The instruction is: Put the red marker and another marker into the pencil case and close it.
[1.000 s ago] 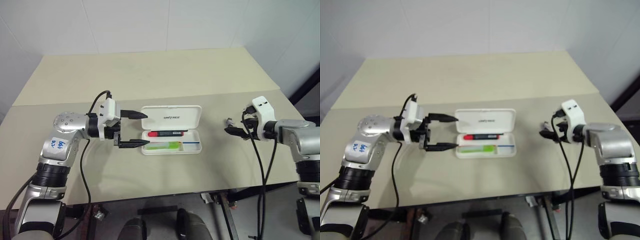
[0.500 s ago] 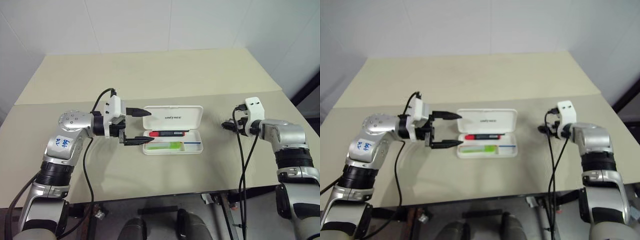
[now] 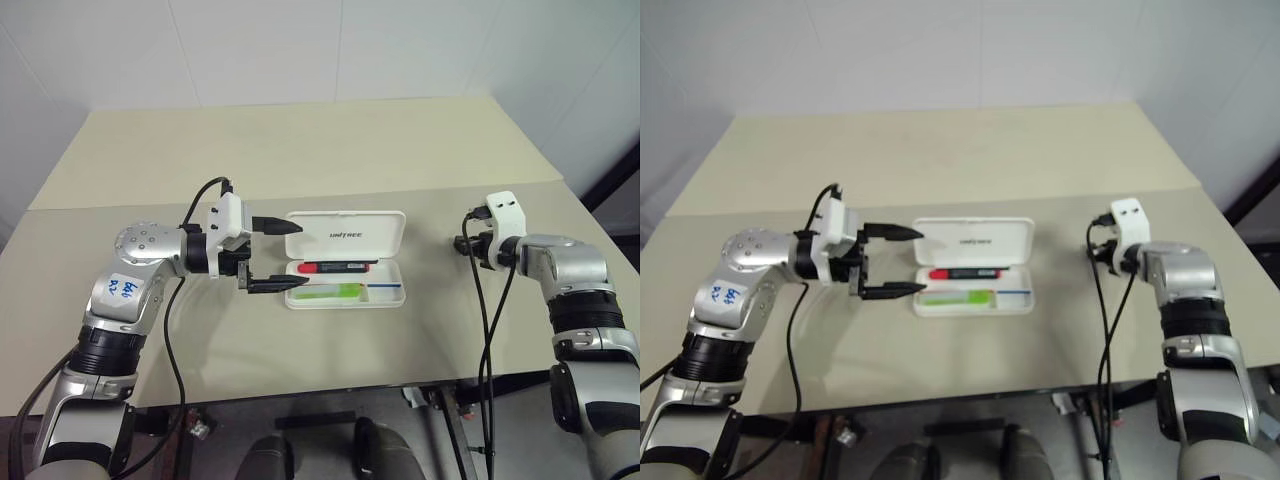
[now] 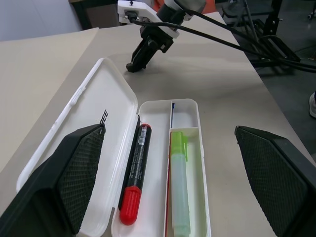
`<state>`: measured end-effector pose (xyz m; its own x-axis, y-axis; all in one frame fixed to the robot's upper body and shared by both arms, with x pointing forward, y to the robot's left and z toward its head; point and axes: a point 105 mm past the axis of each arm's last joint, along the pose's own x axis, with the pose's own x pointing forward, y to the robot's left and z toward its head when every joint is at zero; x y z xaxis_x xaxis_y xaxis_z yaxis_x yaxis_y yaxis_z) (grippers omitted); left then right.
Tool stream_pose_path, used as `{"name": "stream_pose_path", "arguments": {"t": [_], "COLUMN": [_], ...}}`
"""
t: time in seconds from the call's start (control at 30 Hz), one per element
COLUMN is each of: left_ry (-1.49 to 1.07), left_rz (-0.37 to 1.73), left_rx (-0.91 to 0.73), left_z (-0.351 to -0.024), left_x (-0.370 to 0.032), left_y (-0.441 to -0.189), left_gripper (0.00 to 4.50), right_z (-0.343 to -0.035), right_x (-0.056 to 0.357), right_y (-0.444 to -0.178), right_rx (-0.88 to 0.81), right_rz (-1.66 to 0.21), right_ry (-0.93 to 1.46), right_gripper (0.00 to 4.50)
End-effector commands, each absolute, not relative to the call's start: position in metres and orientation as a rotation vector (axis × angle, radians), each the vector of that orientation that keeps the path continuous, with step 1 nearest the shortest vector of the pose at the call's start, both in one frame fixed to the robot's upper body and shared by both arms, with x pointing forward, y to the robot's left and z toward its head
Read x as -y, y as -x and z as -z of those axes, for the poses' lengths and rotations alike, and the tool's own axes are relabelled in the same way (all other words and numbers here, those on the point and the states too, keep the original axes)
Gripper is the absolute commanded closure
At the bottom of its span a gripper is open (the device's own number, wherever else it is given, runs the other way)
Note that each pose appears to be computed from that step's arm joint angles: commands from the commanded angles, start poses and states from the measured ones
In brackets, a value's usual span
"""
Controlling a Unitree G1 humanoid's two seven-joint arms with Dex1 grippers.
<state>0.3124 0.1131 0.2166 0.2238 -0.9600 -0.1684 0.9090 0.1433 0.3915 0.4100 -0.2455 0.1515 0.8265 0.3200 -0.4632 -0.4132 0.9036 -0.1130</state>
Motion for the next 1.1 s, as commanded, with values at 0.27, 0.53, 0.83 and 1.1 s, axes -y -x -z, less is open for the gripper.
{"name": "stream_pose_path", "arguments": {"t": [0.27,0.53,0.83,1.1], "left_ry": [-0.484,-0.493,-0.494,-0.495], "left_rz": [1.330,1.298,1.289,1.271], "left_rx": [0.143,0.105,0.109,0.107], "left_z": [-0.216,-0.203,-0.202,-0.203], "left_x": [-0.134,-0.152,-0.152,-0.155], "left_y": [-0.305,-0.303,-0.299,-0.297], "left_gripper": [0.00,0.00,0.00,0.00], "right_z": [-0.193,-0.193,-0.172,-0.160], "right_x": [0.189,0.137,0.126,0.134], "right_y": [-0.339,-0.332,-0.336,-0.340], "right_rx": [-0.302,-0.220,-0.253,-0.298], "right_rz": [-1.159,-1.374,-1.459,-1.451], "right_ry": [0.607,0.656,0.687,0.664], "right_gripper": [4.12,4.12,4.12,4.12]}}
